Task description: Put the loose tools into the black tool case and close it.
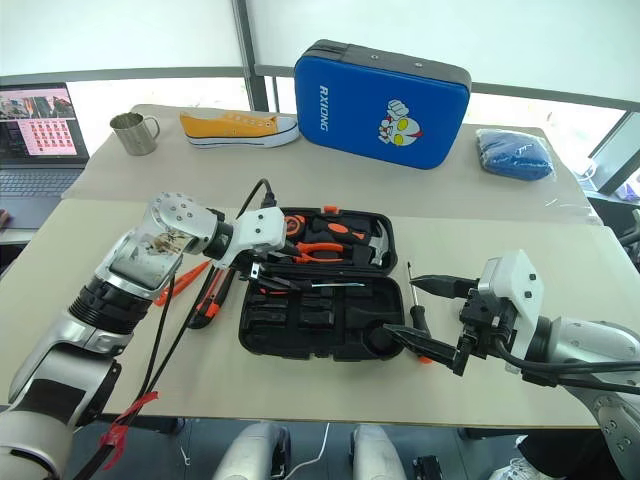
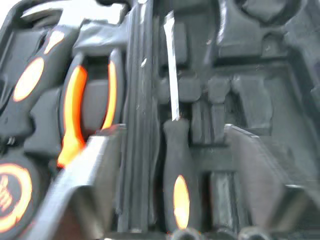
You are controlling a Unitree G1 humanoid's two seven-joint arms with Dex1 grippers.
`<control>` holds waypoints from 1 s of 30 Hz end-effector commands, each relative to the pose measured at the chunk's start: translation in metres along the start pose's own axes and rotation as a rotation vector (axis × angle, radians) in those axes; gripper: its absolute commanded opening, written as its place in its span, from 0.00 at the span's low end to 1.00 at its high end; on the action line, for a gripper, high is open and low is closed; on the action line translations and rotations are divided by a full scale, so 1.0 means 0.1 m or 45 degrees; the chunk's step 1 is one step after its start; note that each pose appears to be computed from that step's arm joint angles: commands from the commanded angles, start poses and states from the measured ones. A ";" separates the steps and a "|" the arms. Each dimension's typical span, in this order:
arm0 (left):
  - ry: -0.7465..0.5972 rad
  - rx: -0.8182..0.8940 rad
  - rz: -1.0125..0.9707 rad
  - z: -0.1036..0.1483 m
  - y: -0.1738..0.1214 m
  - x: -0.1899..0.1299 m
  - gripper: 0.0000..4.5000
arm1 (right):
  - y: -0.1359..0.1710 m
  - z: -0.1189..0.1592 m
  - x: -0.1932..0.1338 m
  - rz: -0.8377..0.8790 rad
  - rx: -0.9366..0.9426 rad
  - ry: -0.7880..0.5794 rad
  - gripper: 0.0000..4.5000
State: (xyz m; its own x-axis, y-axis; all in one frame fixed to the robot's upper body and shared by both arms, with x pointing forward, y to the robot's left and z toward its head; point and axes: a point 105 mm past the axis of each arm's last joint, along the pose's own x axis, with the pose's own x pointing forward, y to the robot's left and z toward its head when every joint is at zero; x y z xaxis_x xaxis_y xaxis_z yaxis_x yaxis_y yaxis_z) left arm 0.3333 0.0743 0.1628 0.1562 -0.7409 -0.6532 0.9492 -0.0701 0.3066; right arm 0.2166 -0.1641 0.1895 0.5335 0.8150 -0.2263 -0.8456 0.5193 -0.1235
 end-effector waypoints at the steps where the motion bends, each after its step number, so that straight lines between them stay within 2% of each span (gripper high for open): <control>1: 0.040 0.065 -0.009 0.00 0.01 0.09 0.37 | 0.00 0.10 -0.03 -0.005 -0.055 -0.031 1.00; 5: 0.059 0.074 0.000 -0.05 0.04 0.17 0.06 | 0.00 0.11 -0.04 -0.010 -0.057 -0.030 1.00; 6: 0.061 0.074 0.001 -0.05 0.05 0.18 0.02 | 0.00 0.10 -0.04 -0.012 -0.057 -0.028 1.00; 17: 0.140 0.105 -0.029 -0.19 0.00 0.30 0.02 | 0.00 0.09 -0.06 -0.030 -0.046 -0.025 1.00; 21: 0.244 0.208 -0.040 -0.38 -0.04 0.43 0.02 | -0.02 0.07 -0.05 -0.036 -0.046 -0.024 1.00; 27: 0.143 0.129 0.041 -0.25 0.10 0.35 0.02 | -0.05 0.02 -0.06 -0.078 -0.051 -0.002 1.00; 30: -0.020 -0.023 0.065 -0.13 0.13 0.09 0.02 | -0.11 -0.05 -0.13 -0.183 -0.047 0.035 1.00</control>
State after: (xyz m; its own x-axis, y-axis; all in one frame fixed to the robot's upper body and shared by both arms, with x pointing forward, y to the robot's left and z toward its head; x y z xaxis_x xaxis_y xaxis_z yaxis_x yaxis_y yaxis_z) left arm 0.3498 0.0647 0.1302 0.1835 -0.7014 -0.6887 0.9310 -0.1010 0.3509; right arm 0.2176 -0.1747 0.1830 0.5950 0.7651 -0.2463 -0.8029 0.5800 -0.1377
